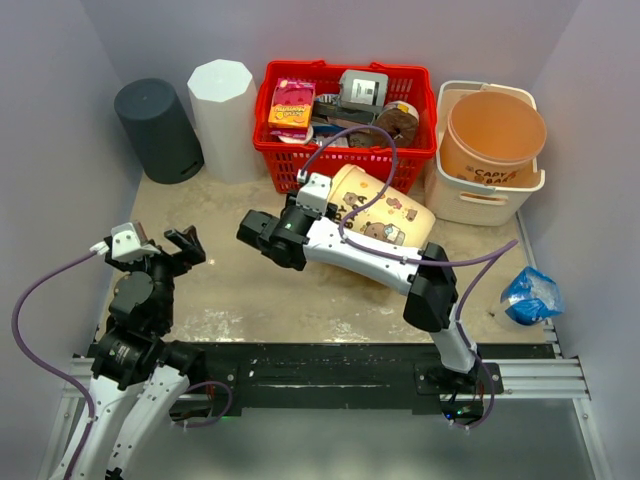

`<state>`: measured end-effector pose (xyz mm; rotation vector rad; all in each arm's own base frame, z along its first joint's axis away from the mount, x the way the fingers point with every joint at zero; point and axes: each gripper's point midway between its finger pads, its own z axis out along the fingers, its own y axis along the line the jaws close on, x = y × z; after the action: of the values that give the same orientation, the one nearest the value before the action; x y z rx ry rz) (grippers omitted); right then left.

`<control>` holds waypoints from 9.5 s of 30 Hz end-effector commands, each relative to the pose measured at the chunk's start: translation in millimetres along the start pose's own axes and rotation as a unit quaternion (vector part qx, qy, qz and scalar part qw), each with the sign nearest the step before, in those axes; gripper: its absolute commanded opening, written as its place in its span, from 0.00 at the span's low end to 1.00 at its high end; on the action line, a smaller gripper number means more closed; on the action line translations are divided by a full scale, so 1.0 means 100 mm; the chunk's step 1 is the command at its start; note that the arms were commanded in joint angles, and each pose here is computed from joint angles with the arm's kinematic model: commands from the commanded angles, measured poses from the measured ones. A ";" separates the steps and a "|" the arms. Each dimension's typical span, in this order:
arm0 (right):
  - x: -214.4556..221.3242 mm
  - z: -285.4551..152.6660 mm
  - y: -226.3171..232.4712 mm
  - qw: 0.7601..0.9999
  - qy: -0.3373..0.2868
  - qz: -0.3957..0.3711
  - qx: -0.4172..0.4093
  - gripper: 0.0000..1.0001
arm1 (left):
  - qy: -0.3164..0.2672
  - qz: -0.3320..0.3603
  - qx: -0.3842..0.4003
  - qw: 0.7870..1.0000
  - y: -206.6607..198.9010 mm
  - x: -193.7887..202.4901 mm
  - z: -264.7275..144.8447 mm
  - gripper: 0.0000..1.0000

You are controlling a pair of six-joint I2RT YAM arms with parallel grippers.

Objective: Turn the large container upside down

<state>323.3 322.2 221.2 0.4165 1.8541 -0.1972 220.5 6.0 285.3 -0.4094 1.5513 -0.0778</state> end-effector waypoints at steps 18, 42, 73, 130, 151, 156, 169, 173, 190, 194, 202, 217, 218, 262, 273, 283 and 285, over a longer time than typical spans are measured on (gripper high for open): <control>-0.01 0.42 -0.29 0.996 -0.019 0.043 0.073 0.41 | -0.014 0.005 0.017 1.000 -0.08 -0.07 0.05 0.99; -0.06 0.39 -0.66 0.995 -0.042 -0.044 0.076 0.00 | -0.013 0.008 0.024 1.000 -0.11 -0.07 0.07 1.00; -0.10 -0.12 -0.60 0.984 -0.054 -0.167 -0.043 0.35 | -0.012 0.008 0.029 0.999 -0.13 -0.06 0.07 1.00; 0.12 -0.23 -1.05 0.947 -0.002 -0.318 -0.041 0.00 | -0.009 0.007 0.019 1.000 -0.09 -0.05 0.07 0.99; 0.52 -0.13 -0.24 0.925 -0.035 -0.368 -0.087 0.00 | -0.064 -0.046 -0.070 0.994 0.31 -0.28 -0.12 1.00; 0.67 -0.09 -0.13 0.919 -0.037 -0.381 -0.094 0.00 | -0.083 -0.062 -0.080 0.991 0.38 -0.34 -0.19 1.00; 0.82 -0.09 0.06 0.922 -0.028 -0.368 -0.116 0.00 | -0.084 -0.062 -0.078 0.991 0.38 -0.34 -0.19 0.99; 0.46 -0.24 0.07 0.937 -0.032 -0.318 -0.140 0.01 | -0.080 -0.058 -0.075 0.992 0.36 -0.32 -0.18 1.00; -1.25 -0.68 -0.72 0.966 -0.045 -0.080 -0.241 0.75 | 0.003 0.029 -0.026 0.999 0.03 0.06 0.18 1.00; -1.46 -0.28 -1.17 0.974 -0.024 -0.006 -0.224 0.81 | 0.039 0.058 -0.020 0.997 -0.05 0.23 0.32 1.00; -1.21 0.33 -1.61 0.972 0.062 0.037 -0.224 0.93 | 0.089 0.093 -0.016 0.992 -0.11 0.53 0.48 0.99; -0.78 0.85 -1.55 0.937 0.156 0.073 -0.306 0.99 | 0.118 0.095 0.039 0.988 -0.39 0.56 0.57 1.00; -0.76 0.84 -1.51 0.932 0.161 0.073 -0.316 0.99 | 0.119 0.097 0.043 0.987 -0.42 0.52 0.57 0.99; -1.65 0.78 -1.19 0.946 0.057 0.141 -0.285 0.99 | 0.155 0.224 0.389 0.880 -2.49 0.10 0.15 1.00; -1.15 0.68 -1.41 0.945 0.100 0.150 -0.273 0.99 | 0.173 0.333 0.268 0.888 -2.51 0.53 0.30 0.99; -0.90 0.64 -1.48 0.943 0.125 0.146 -0.270 0.99 | 0.194 0.389 0.185 0.881 -2.10 0.84 0.40 1.00; -0.87 0.65 -1.49 0.943 0.129 0.146 -0.269 0.99 | 0.197 0.402 0.169 0.878 -2.02 0.88 0.42 0.99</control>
<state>352.1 145.8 264.5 0.3326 2.0062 0.5433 303.6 -220.6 269.1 0.6135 1.9465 0.0873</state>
